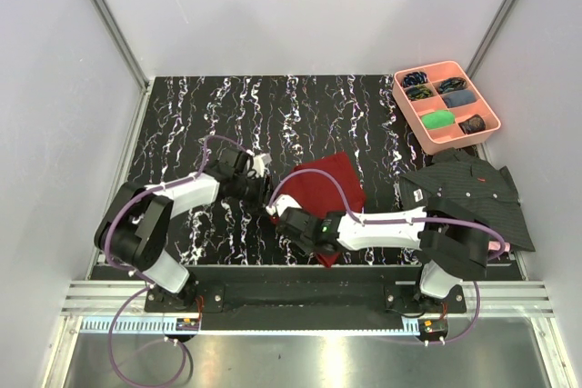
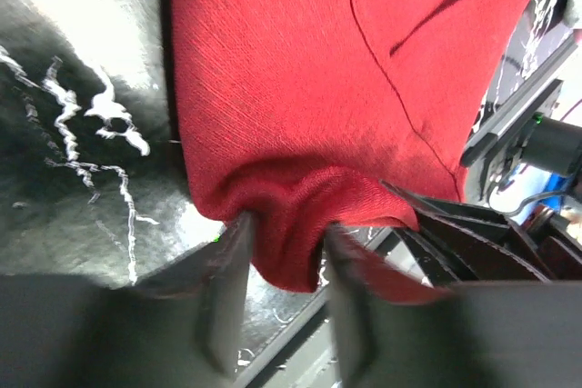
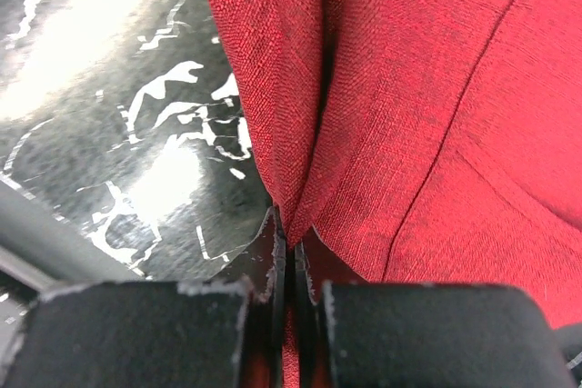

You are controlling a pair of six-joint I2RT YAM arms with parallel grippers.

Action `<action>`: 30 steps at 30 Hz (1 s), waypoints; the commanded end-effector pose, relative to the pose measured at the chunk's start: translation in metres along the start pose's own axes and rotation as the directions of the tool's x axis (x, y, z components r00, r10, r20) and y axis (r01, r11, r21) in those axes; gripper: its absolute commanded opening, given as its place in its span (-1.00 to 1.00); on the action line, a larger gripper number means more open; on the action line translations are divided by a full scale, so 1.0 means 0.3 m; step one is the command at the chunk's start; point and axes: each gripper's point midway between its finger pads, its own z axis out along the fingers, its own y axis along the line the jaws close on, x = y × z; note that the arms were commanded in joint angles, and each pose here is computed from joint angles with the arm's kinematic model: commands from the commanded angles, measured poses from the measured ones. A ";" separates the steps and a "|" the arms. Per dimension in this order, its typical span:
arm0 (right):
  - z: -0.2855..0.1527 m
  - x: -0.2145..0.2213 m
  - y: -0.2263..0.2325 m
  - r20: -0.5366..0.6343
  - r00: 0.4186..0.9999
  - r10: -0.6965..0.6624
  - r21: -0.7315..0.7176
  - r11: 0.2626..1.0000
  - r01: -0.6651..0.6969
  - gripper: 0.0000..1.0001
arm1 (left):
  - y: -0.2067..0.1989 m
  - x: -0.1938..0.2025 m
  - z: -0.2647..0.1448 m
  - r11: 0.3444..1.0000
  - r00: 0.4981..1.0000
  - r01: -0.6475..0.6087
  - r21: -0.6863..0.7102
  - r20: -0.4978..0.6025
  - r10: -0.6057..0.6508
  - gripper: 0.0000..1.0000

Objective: Fold the napkin, place the utensils inside, and roll it up
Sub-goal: Roll the napkin at the center of the board.

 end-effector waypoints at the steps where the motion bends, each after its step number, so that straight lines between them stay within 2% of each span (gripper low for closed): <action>1: -0.038 -0.050 0.027 0.002 0.999 0.039 -0.137 0.990 -0.038 -1.00 | -0.032 -0.113 -0.069 0.999 0.989 -0.041 -0.001 0.142 0.041 0.14; 4: -0.044 -0.069 0.005 -0.013 0.995 0.095 -0.238 0.967 -0.095 -1.00 | 0.006 -0.135 -0.105 0.999 0.978 -0.011 -0.037 0.208 0.018 0.45; 6: -0.065 -0.085 0.027 -0.014 0.995 0.103 -0.335 0.937 -0.101 -1.00 | 0.022 -0.134 -0.127 0.999 0.970 -0.004 -0.046 0.243 0.015 0.51; 13: -0.073 -0.120 0.014 -0.060 0.978 0.200 -0.546 0.814 -0.200 -1.00 | -0.002 -0.157 -0.173 0.995 0.926 -0.092 -0.043 0.363 0.102 0.55; 16: -0.074 -0.121 0.015 -0.110 0.966 0.235 -0.637 0.729 -0.250 -1.00 | -0.023 -0.162 -0.184 0.991 0.908 -0.134 -0.030 0.396 0.135 0.55; 25: -0.012 -0.110 -0.032 -0.228 0.917 0.328 -0.735 0.560 -0.383 -1.00 | -0.047 -0.147 -0.134 0.975 0.902 -0.217 -0.046 0.371 0.219 0.55; 30: 0.024 -0.089 -0.052 -0.296 0.885 0.360 -0.744 0.494 -0.450 -1.00 | -0.045 -0.145 -0.095 0.964 0.900 -0.257 -0.067 0.345 0.264 0.55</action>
